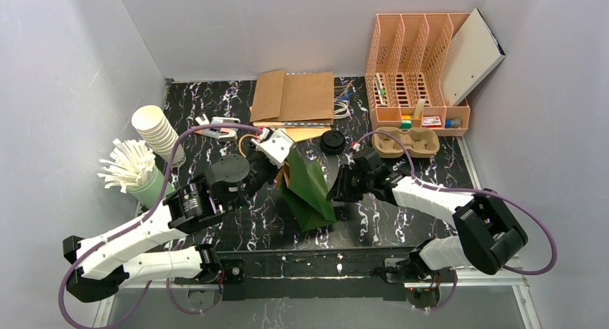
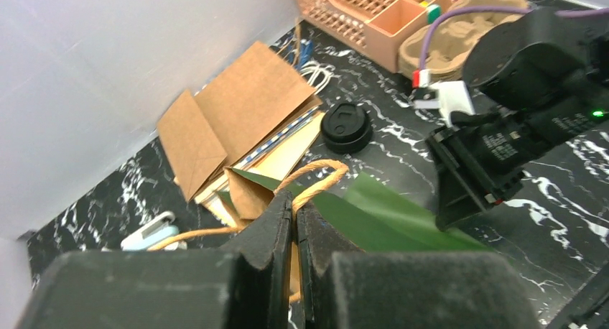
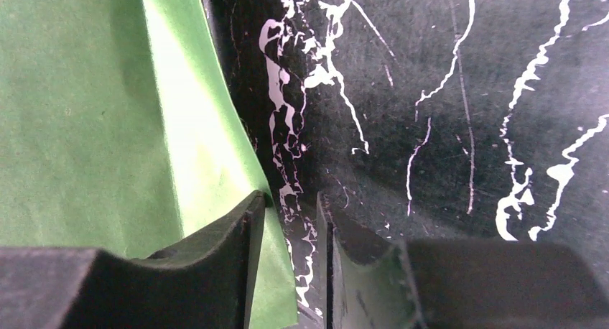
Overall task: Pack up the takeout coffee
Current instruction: Open the takeout bag.
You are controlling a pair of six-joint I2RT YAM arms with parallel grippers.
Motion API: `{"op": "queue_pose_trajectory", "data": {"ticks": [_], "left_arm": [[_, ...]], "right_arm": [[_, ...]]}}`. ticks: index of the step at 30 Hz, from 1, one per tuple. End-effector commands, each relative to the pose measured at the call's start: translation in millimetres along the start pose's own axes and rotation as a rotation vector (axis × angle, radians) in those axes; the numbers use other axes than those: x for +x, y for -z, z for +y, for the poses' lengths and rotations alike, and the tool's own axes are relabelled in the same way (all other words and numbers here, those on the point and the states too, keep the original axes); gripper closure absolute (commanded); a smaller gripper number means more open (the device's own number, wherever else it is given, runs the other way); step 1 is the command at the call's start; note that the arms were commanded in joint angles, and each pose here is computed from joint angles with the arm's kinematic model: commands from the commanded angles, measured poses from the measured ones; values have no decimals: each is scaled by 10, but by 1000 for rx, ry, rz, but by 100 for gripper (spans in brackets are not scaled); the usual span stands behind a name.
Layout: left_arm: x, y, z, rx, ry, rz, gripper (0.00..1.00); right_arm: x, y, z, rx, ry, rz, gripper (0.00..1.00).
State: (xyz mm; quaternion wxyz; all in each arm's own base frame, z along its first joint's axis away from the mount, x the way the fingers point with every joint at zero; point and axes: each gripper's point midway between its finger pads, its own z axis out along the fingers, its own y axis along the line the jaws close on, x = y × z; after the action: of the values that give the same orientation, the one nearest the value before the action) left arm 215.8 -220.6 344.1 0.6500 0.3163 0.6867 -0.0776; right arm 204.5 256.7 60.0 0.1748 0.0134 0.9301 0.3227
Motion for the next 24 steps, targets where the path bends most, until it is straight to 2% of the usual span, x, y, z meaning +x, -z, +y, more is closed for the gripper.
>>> {"op": "queue_pose_trajectory", "data": {"ticks": [1, 6, 10, 21, 24], "left_arm": [[-495, 71, -95, 118, 38, -147, 100], [-753, 151, -434, 336, 9, -219, 100], [-776, 197, -643, 456, -26, -232, 100], [-725, 306, -723, 529, -78, -246, 100], [-704, 368, -805, 586, -81, -244, 100]], "right_arm": [[7, -33, 82, -78, 28, -11, 59], [-117, -9, 244, -137, 29, -57, 55], [-235, 7, 388, -186, 41, -94, 53], [-389, 101, 627, -297, 81, -174, 57], [-396, 167, 692, -341, 113, -198, 51]]}}
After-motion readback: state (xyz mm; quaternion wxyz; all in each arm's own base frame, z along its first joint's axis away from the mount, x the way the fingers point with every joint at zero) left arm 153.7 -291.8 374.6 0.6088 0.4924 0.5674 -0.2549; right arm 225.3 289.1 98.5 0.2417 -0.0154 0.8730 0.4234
